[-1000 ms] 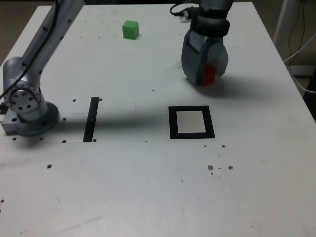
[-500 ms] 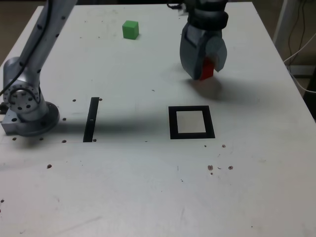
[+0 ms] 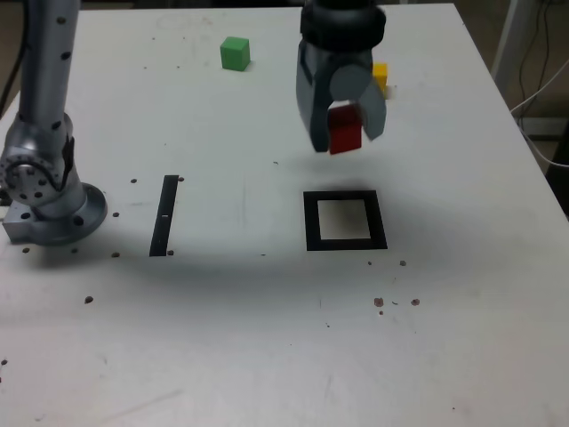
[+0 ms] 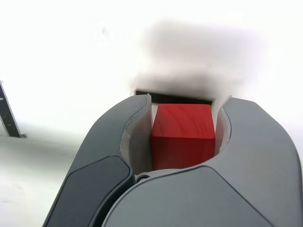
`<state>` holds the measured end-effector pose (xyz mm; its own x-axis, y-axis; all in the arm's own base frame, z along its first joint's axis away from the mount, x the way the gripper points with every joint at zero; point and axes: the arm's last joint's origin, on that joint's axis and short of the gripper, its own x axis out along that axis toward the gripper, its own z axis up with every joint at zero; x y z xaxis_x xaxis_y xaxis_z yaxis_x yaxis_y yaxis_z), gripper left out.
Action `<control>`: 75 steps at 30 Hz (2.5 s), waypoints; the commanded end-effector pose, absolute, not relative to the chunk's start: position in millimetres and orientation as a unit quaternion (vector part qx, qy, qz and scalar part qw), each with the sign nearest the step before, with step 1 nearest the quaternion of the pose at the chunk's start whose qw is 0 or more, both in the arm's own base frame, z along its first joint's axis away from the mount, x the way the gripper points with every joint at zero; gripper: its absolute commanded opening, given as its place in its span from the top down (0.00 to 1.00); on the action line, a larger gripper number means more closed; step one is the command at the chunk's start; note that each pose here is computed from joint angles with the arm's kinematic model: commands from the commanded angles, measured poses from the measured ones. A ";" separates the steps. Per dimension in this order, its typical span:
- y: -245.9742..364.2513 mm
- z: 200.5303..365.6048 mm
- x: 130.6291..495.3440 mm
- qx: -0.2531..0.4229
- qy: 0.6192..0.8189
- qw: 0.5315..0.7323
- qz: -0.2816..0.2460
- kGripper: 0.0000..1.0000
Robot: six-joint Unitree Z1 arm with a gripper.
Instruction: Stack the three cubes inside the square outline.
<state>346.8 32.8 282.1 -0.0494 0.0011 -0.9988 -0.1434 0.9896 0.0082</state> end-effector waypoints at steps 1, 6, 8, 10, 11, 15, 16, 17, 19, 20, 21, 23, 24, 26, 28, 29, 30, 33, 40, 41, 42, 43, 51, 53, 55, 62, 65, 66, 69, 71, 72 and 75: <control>19.3 281.7 343.4 -0.035 0.723 0.689 0.034 0.85; -6.4 270.1 341.7 -0.005 0.736 0.677 0.003 0.85; -13.1 265.6 342.8 0.003 0.740 0.672 -0.004 0.85; -17.3 261.2 344.5 0.007 0.744 0.668 -0.009 0.84; -18.6 259.2 345.4 0.007 0.746 0.666 -0.011 0.84; -20.7 250.8 349.8 0.002 0.753 0.658 -0.017 0.84; -21.0 248.4 351.3 0.000 0.754 0.657 -0.019 0.84; -21.3 245.8 353.1 -0.002 0.755 0.655 -0.020 0.84; -21.7 241.0 356.5 -0.004 0.757 0.653 -0.021 0.84; -21.9 239.1 357.8 -0.004 0.757 0.653 -0.022 0.84; -22.0 237.4 358.9 -0.004 0.758 0.652 -0.022 0.84; -22.0 235.9 359.3 -0.004 0.759 0.651 -0.022 0.84; -22.0 235.3 359.2 -0.004 0.759 0.650 -0.022 0.84; -21.9 233.6 359.4 -0.003 0.761 0.649 -0.022 0.84; -22.0 230.8 360.3 -0.003 0.763 0.646 -0.022 0.82; -22.0 229.4 361.2 -0.002 0.763 0.645 -0.022 0.82; -22.1 228.1 362.3 -0.002 0.764 0.645 -0.023 0.81; -22.2 225.5 365.2 -0.001 0.763 0.646 -0.023 0.80; -22.1 221.6 367.3 0.001 0.761 0.649 -0.023 0.73; -22.1 221.1 367.2 0.001 0.761 0.648 -0.023 0.70; -22.0 220.8 367.0 0.002 0.762 0.647 -0.022 0.66; -22.0 220.6 366.7 0.002 0.763 0.646 -0.022 0.62; -18.5 214.7 366.2 0.002 0.769 0.639 -0.022 0.48; -16.7 213.7 365.9 0.002 0.769 0.638 -0.023 0.48; -15.5 212.8 366.0 0.004 0.770 0.638 -0.025 0.46; -12.8 207.8 367.6 0.006 0.767 0.641 -0.029 0.42; -11.7 206.3 367.7 0.005 0.762 0.647 -0.030 0.35; -11.5 205.7 367.8 0.006 0.759 0.650 -0.031 0.30; -11.4 205.5 367.4 0.007 0.753 0.657 -0.032 0.12; -11.3 207.3 365.6 0.007 0.751 0.659 -0.032 0.04; -11.2 209.1 364.0 0.007 0.750 0.660 -0.032 0.02; -10.6 218.0 357.2 0.009 0.746 0.665 -0.027 0.01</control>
<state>361.2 -11.5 210.7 -0.1291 -0.0278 -0.9912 0.0527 0.9980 -0.0349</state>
